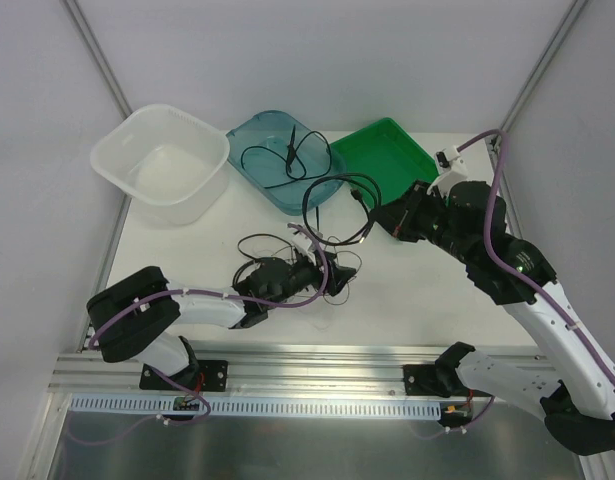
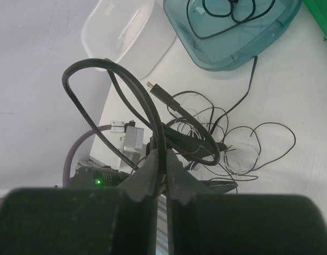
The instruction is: Untangle the cables
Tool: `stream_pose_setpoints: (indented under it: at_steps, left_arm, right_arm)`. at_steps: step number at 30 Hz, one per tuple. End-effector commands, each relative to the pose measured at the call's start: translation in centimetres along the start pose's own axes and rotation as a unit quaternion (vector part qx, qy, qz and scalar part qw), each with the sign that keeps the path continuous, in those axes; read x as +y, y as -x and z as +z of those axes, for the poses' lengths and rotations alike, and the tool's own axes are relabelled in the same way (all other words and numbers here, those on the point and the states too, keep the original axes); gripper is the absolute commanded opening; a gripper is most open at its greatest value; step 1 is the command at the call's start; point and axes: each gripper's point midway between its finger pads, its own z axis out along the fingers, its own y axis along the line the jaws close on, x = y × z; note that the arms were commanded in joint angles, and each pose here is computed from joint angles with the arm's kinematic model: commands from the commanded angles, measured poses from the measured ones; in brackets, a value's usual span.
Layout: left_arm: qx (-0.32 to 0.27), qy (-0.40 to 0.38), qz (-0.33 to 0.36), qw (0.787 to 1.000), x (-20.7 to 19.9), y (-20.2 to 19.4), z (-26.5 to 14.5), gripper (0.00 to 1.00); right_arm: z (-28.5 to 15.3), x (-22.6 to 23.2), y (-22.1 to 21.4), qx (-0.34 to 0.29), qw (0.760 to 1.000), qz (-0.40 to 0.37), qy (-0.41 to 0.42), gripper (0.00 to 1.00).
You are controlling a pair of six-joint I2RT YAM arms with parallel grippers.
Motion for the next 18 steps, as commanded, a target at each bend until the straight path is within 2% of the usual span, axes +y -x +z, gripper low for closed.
stream_pose_setpoints:
  at_steps: [1, 2, 3, 5, 9, 10, 14, 18]
  left_arm:
    - [-0.094, -0.038, -0.031, 0.994, -2.8, 5.1, 1.3, 0.63]
    - [-0.094, -0.039, -0.033, 0.994, -3.0, 5.0, 1.3, 0.51]
    - [-0.091, -0.038, -0.033, 0.995, -3.0, 4.7, 1.4, 0.26]
    - [-0.079, -0.031, -0.04, 0.996, -2.6, 3.8, 1.2, 0.02]
    - [-0.038, 0.022, -0.067, 0.997, -0.1, 0.4, 0.2, 0.0]
    - [-0.011, 0.052, -0.084, 0.995, 1.3, -1.6, -0.5, 0.0]
    - [0.026, 0.177, -0.128, 0.976, 6.3, -5.9, -2.8, 0.0]
    - [0.045, 0.246, -0.162, 0.955, 8.9, -8.0, -4.7, 0.0]
  right_arm:
    - [-0.3, 1.5, 1.2, -0.025, 0.999, 0.014, 0.033, 0.01]
    - [-0.3, 1.4, 1.1, -0.024, 0.999, 0.012, 0.032, 0.01]
    - [-0.4, 1.3, 1.0, -0.022, 0.999, 0.011, 0.031, 0.01]
    - [-0.6, 0.8, 1.0, -0.025, 0.999, 0.003, 0.021, 0.01]
    - [-1.7, 0.1, 2.7, -0.06, 0.998, -0.018, -0.005, 0.01]
    - [-2.0, -0.2, 3.0, -0.064, 0.998, -0.022, -0.013, 0.01]
    - [-3.2, -0.6, 4.6, -0.092, 0.994, -0.043, -0.036, 0.01]
    - [-4.3, -0.8, 5.6, -0.111, 0.991, -0.056, -0.047, 0.01]
